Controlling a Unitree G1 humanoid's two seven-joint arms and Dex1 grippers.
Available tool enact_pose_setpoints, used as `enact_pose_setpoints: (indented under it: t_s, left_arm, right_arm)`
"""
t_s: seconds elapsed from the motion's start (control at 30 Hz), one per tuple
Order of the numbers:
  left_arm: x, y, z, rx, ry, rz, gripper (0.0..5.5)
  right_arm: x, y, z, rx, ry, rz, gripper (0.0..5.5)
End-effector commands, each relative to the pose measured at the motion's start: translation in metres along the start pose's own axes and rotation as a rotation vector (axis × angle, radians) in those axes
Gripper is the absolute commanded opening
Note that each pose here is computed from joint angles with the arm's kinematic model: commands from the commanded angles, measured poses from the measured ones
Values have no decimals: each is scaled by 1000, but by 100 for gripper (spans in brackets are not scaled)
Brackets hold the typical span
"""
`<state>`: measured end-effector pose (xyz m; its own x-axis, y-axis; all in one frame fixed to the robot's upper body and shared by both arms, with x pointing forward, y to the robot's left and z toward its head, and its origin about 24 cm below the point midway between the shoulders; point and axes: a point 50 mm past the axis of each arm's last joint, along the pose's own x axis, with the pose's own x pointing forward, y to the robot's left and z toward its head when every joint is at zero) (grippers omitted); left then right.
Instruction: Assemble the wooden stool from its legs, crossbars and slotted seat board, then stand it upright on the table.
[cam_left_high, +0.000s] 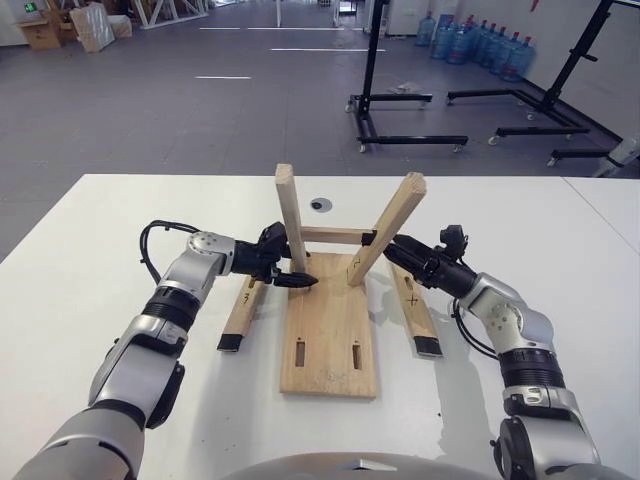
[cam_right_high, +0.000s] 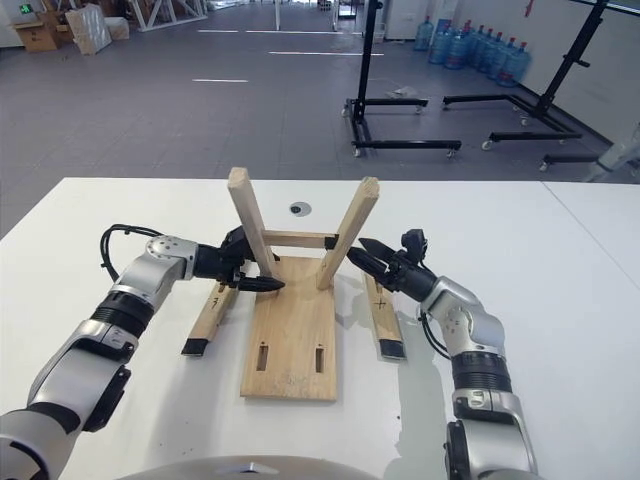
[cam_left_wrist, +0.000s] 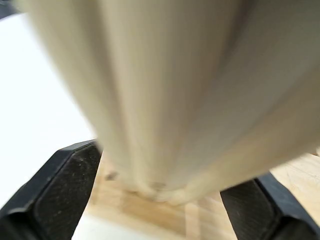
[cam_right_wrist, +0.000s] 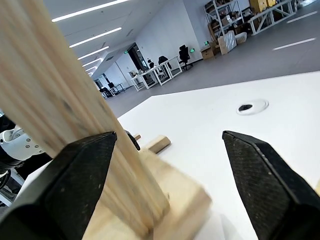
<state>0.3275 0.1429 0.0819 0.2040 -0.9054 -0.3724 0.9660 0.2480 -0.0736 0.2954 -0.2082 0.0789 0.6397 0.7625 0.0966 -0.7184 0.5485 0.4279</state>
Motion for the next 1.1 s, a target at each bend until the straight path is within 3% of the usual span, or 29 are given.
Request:
enact_pose_setpoints:
  t_s: [0.03, 0.2, 0.27, 0.47, 0.57, 0.73, 0.87, 1.1]
  left_arm:
    - [-20, -2, -22, -33, 78, 69, 379]
    - [-33, -4, -34, -64, 96, 144, 379]
    - [-52, -4, -34, -50, 93, 226, 379]
    - [-119, -32, -26, -41, -59, 658, 379]
    - [-133, -47, -34, -143, -96, 893, 379]
    - [-134, -50, -73, -380, 2, 1074, 379]
    - [-126, -47, -100, -461, 125, 1104, 379]
    - [-116, -55, -126, -520, 192, 1050, 379]
  right_arm:
    - [-2, 0, 17, -39, -7, 12, 395]
    - [-8, -9, 19, -44, 5, -31, 395]
    - [-11, -12, 25, -54, -17, -56, 395]
    - [-24, -15, 30, -46, -100, -146, 395]
    - [-34, -15, 28, -36, -115, -201, 395]
    - [-32, -13, 26, -21, -107, -216, 395]
    - [-27, -12, 27, -19, -99, -200, 395]
    - [-25, -11, 26, -16, -84, -182, 395]
